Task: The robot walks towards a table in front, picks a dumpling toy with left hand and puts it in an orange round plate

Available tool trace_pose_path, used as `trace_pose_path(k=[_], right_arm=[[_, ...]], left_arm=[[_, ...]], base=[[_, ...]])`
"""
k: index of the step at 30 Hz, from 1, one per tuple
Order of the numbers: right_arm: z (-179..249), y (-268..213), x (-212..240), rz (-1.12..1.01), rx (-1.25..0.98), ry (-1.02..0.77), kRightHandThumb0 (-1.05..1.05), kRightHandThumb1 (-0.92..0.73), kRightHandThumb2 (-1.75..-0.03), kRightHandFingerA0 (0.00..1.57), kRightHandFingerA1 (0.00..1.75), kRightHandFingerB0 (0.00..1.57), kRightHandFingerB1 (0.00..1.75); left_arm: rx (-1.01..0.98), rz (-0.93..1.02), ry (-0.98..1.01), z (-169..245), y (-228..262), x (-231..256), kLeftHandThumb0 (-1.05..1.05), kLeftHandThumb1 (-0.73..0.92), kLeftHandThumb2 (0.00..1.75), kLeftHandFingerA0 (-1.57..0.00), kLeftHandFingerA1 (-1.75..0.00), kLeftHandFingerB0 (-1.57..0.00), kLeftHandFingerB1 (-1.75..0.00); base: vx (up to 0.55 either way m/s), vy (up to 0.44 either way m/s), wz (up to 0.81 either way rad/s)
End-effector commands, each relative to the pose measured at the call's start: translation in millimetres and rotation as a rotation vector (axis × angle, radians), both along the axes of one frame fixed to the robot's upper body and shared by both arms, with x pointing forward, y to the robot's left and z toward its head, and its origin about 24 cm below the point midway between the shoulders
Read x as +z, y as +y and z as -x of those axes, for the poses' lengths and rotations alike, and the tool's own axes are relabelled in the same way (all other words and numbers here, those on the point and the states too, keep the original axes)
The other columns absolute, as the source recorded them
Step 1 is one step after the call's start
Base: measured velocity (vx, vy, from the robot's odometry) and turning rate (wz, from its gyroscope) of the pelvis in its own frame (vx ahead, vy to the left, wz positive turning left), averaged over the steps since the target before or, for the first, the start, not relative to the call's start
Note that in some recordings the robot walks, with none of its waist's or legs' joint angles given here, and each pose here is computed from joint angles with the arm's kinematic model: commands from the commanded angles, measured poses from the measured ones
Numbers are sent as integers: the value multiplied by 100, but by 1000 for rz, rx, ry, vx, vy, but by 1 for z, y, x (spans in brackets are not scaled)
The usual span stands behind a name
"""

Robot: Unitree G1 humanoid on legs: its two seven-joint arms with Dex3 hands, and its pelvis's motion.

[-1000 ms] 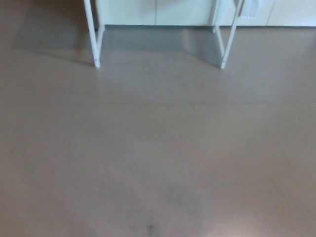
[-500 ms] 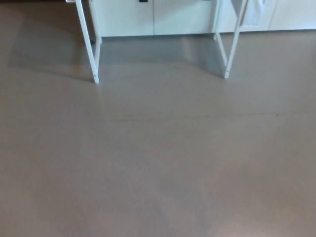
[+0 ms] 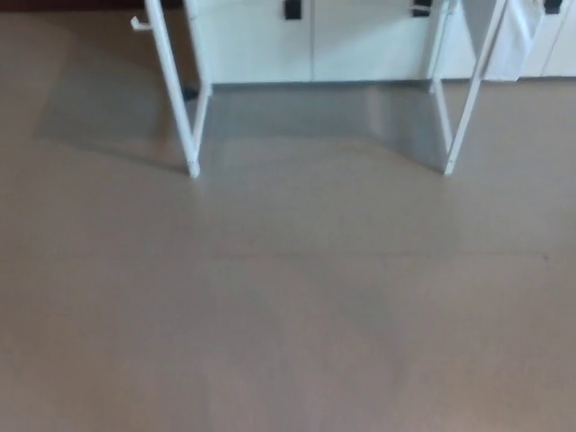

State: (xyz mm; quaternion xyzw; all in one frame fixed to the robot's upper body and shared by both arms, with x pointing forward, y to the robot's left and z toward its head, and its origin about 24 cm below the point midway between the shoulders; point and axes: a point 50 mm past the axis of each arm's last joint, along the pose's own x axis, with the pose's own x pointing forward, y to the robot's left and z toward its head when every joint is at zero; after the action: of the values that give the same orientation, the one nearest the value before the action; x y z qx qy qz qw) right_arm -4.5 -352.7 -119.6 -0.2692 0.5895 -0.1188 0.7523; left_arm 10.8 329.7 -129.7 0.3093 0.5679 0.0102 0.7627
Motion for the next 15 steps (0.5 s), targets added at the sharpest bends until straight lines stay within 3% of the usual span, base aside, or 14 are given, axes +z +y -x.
trace_pose_path(k=[1, 4, 8, 9, 11, 13, 14, 15], right_arm=[[-2, 0, 0, 12, 23, 2, -48, -56, -82, 67, 56, 38, 46], [-1, 0, 0, 14, 26, 8, -50, -57, -83, 65, 56, 37, 46], [0, 1, 0, 14, 27, 6, -49, -57, -83, 68, 57, 37, 46], [0, 1, 0, 11, 21, 6, -42, -67, -61, 74, 43, 42, 34], [1, 1, 0, 6, 12, 6, -42, -67, -61, 74, 43, 42, 34], [1, 1, 0, 3, 9, 7, -41, -68, -61, 74, 44, 42, 34], [2, 1, -1, 2, 4, 12, -49, -57, -83, 68, 57, 36, 46], [3, 1, -1, 2, 4, 13, -49, -57, -83, 68, 57, 36, 46]], left_arm=[[-25, -31, -35, -7, 7, 5, -31, 68, 61, -62, -105, -22, -30], [-16, -33, -31, -6, 7, 5, -31, 69, 61, -63, -107, -22, -29], [3, -25, -40, -6, 7, 5, -31, 68, 61, -68, -111, -23, -30], [8, -21, -38, -6, 7, 4, -32, 68, 61, -66, -106, -22, -30], [16, -16, -35, -5, 6, 4, -32, 68, 61, -66, -106, -22, -30], [14, -15, -32, -5, 6, 4, -33, 68, 61, -66, -104, -21, -29], [12, -15, -28, -4, 6, 4, -32, 68, 61, -67, -105, -22, -29], [11, -15, -28, -3, 6, 4, -32, 68, 61, -67, -105, -22, -29]], base=[[607, 200, -16], [614, 105, -62], [414, 87, 2], [340, 58, 8], [299, -12, 13], [399, -86, 24], [450, -153, 25], [473, -162, 47]])
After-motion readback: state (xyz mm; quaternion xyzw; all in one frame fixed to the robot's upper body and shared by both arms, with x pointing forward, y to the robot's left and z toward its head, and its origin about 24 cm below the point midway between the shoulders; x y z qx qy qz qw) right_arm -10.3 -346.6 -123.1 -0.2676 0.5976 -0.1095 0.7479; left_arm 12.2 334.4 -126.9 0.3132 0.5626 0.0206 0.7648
